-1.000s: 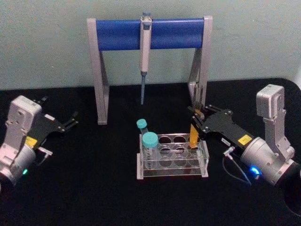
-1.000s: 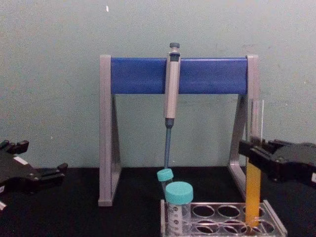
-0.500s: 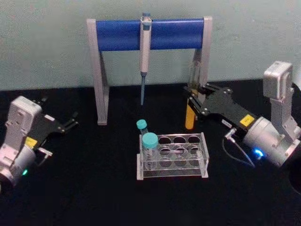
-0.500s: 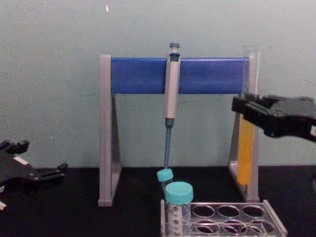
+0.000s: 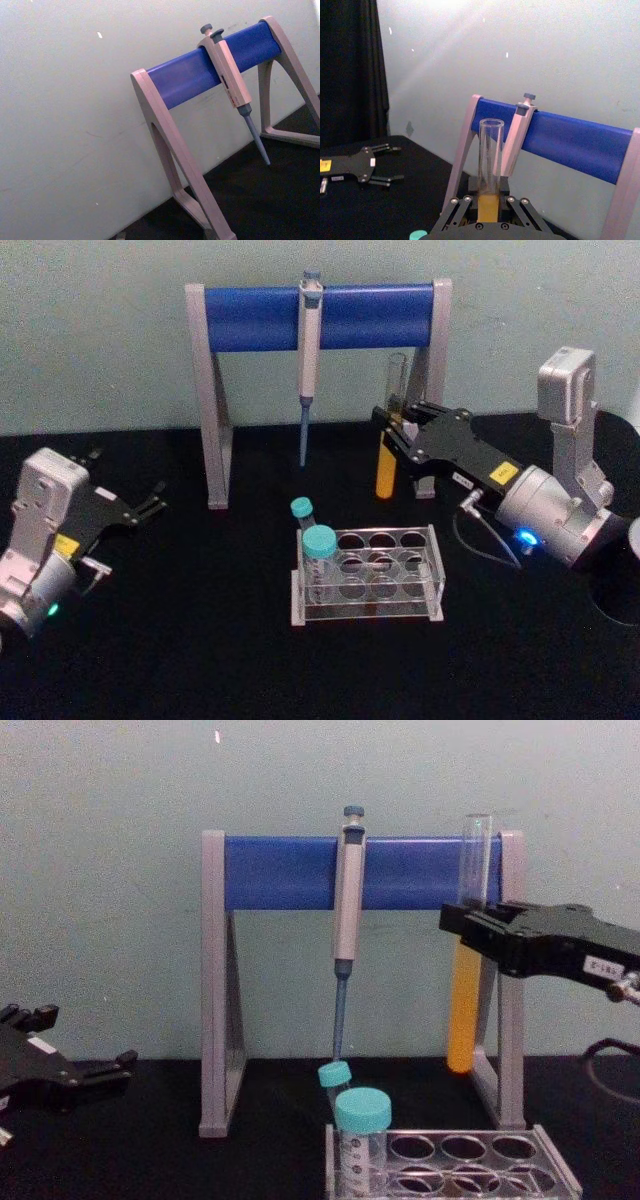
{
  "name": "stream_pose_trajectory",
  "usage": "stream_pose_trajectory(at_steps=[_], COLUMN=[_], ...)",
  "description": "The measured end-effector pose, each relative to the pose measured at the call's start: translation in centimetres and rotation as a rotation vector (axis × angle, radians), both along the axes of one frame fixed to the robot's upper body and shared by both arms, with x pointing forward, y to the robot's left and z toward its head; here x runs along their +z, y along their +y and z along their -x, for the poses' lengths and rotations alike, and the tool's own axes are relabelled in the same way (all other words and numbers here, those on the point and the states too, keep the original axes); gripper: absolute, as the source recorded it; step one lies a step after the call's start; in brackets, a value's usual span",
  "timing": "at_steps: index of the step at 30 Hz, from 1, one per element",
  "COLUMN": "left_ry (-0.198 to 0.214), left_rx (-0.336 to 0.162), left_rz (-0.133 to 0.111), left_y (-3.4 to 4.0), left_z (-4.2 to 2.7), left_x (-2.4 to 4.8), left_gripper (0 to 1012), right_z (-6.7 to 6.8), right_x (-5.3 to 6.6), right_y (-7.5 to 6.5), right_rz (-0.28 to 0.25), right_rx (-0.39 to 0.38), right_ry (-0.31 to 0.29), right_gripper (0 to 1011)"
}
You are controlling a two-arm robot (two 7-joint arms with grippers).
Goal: Pick up the test tube from the test tube rack, shake it, then place it back into the test tube rack.
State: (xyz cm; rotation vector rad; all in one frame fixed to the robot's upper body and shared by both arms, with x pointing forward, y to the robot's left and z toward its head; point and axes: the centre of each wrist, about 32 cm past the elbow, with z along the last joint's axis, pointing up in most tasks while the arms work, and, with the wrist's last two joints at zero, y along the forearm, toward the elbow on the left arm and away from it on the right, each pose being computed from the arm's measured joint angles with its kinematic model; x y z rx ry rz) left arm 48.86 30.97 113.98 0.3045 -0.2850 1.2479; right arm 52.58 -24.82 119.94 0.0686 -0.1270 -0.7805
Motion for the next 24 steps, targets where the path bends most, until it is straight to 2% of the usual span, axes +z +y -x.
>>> stream_pose_trajectory(at_steps=[6,13,17,23,24], left_ry=[0.0,0.0,0.0,0.0,0.0], left_rx=[0.0,0.0,0.0,0.0,0.0], left_rz=[0.0,0.0,0.0,0.0,0.0], left_y=[0.0,0.0,0.0,0.0,0.0], left_z=[0.0,0.0,0.0,0.0,0.0], left_x=[0.0,0.0,0.0,0.0,0.0], left_gripper=[1001,1001,1002,1001,1001], right_z=[-0.6,-0.4,0.2,2.5,2.5], right_x=[-0.2,-0.3,-0.2,-0.2,-0.2], right_y=[0.4,0.3,-0.2,-1.0,-1.0], right_rz=[-0.019,-0.017,-0.008,0.009,0.009], right_rx=[0.014,0.004,-0.022,-0.064,-0.064], right_ry=[-0.002,-0.001,0.003,0.025,0.025], right_gripper=[229,229,229,229,229])
